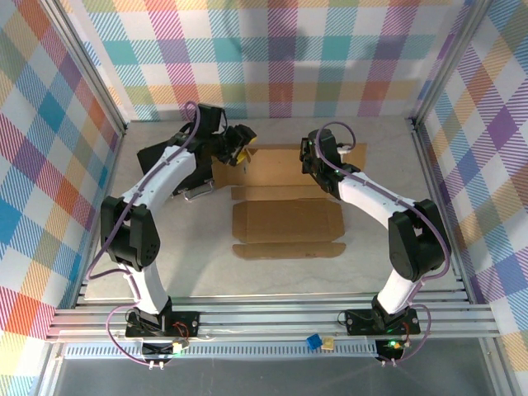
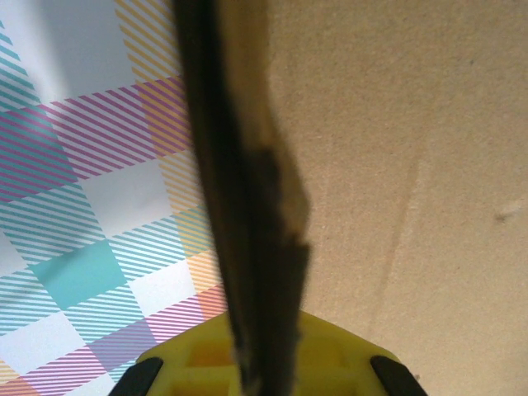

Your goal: Fold the paper box

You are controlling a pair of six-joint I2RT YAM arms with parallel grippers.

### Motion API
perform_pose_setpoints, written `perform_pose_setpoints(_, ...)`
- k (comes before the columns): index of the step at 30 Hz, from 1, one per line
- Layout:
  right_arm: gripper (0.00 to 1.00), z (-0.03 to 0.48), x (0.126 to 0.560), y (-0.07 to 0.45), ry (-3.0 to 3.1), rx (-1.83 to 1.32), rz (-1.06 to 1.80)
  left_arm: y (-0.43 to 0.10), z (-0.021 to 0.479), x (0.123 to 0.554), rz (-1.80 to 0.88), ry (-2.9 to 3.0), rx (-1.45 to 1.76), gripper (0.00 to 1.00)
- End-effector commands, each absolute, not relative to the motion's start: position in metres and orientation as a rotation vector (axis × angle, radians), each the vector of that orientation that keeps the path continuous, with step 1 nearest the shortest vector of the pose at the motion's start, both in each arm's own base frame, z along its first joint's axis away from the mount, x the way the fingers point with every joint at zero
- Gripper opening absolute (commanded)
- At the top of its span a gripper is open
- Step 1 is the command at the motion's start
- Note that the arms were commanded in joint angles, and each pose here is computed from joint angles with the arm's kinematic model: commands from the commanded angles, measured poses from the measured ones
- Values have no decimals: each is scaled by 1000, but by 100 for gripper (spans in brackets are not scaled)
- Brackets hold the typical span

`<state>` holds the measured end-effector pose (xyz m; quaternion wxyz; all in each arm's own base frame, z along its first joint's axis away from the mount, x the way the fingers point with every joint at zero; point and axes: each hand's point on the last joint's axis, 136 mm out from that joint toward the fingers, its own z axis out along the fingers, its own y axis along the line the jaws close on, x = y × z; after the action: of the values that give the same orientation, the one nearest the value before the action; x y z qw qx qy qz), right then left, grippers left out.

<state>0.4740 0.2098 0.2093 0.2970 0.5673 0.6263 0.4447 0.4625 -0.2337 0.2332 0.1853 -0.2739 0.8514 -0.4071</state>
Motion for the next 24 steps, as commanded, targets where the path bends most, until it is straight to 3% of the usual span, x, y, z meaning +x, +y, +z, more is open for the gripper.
perform_pose_setpoints(1, 0, 228, 474, 211, 1637, 1482, 1240, -239, 245, 461, -1211, 2368, -755, 56)
perform_pose_setpoints(4, 0, 228, 475, 211, 1633, 1485, 1239, -238, 240, 462, -1188, 2379, -772, 40)
perform_pose_setpoints(7, 0, 229, 475, 211, 1629, 1483, 1242, -234, 236, 463, -1164, 2374, -803, 1)
perform_pose_setpoints(13, 0, 228, 475, 209, 1618, 1492, 1235, -231, 240, 464, -1166, 2347, -825, 0)
perform_pose_setpoints(14, 0, 229, 475, 207, 1614, 1493, 1230, -229, 243, 464, -1165, 2343, -822, 14)
perform_pose_setpoints(15, 0, 229, 475, 206, 1611, 1497, 1227, -226, 247, 462, -1155, 2335, -813, 37)
perform_pose_setpoints(16, 0, 229, 475, 204, 1614, 1500, 1223, -222, 252, 460, -1134, 2328, -802, 53)
perform_pose_setpoints(18, 0, 230, 476, 201, 1620, 1502, 1213, -207, 260, 451, -1048, 2324, -760, 71)
perform_pose_setpoints(20, 0, 233, 475, 198, 1622, 1505, 1209, -192, 265, 438, -959, 2321, -700, 72)
perform_pose_setpoints(24, 0, 240, 475, 194, 1623, 1505, 1204, -170, 248, 401, -799, 2367, -518, 57)
